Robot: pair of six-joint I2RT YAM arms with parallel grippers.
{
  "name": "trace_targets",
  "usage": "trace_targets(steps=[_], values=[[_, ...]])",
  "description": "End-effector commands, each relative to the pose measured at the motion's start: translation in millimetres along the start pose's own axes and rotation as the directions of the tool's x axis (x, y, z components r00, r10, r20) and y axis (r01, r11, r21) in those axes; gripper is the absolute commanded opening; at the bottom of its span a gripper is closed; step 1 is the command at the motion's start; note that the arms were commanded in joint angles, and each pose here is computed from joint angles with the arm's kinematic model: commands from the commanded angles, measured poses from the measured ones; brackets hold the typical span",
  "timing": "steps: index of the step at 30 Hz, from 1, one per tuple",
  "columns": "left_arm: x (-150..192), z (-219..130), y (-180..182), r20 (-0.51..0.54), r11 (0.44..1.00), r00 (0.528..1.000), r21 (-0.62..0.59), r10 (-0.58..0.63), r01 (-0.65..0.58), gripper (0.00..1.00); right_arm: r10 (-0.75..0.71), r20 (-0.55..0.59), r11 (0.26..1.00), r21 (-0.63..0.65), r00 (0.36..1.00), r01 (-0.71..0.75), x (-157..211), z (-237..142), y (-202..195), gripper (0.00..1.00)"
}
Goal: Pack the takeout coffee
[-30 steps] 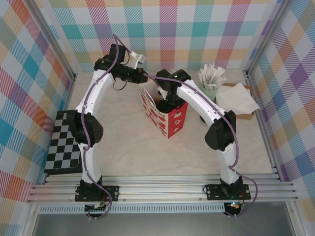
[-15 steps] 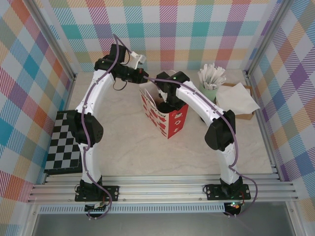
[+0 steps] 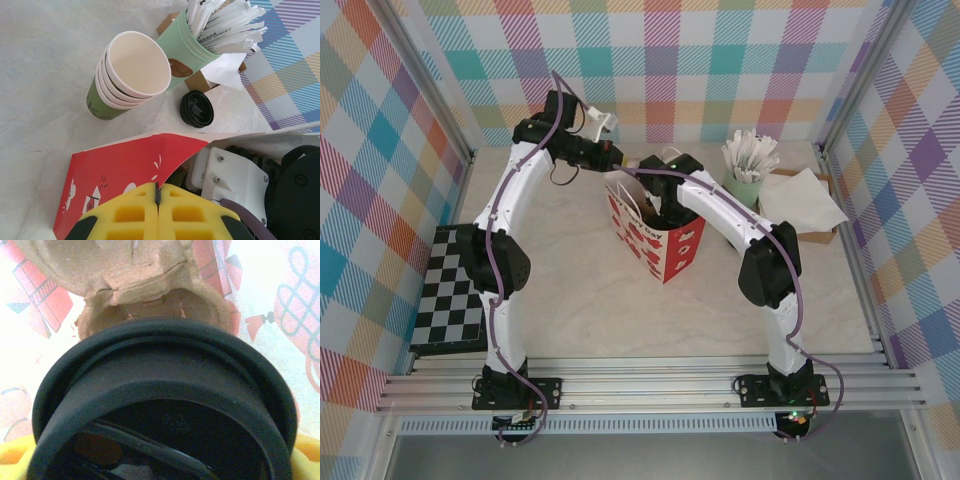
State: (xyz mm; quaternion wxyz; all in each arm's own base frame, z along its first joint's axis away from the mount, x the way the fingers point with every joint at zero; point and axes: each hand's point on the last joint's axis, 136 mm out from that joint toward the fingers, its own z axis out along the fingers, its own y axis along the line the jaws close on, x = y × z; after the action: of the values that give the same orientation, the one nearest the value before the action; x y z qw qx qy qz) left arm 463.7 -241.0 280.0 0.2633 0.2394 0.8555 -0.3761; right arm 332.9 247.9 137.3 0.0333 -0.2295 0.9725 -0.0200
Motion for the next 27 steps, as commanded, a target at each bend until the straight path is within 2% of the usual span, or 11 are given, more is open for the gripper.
trace_targets(steps=[1, 17, 27], values=[[-7.4, -5.7, -5.2, 0.024, 0.999, 0.999, 0.006, 0.032, -0.032, 0.00, 0.007, -0.017, 1.000, 0.001, 1.000, -0.007, 5.6, 2.6, -3.5, 0.57], [-8.7, -4.6, -4.8, 0.028, 1.000, 0.999, 0.009, 0.025, -0.025, 0.00, -0.060, 0.023, 0.997, -0.036, 0.998, 0.061, -4.6, 17.8, 5.5, 0.56], [-8.7, -3.8, -3.2, 0.027, 1.000, 0.999, 0.005, 0.018, -0.019, 0.00, -0.081, 0.084, 0.995, -0.055, 0.993, 0.086, -11.8, 10.1, 8.7, 0.56]])
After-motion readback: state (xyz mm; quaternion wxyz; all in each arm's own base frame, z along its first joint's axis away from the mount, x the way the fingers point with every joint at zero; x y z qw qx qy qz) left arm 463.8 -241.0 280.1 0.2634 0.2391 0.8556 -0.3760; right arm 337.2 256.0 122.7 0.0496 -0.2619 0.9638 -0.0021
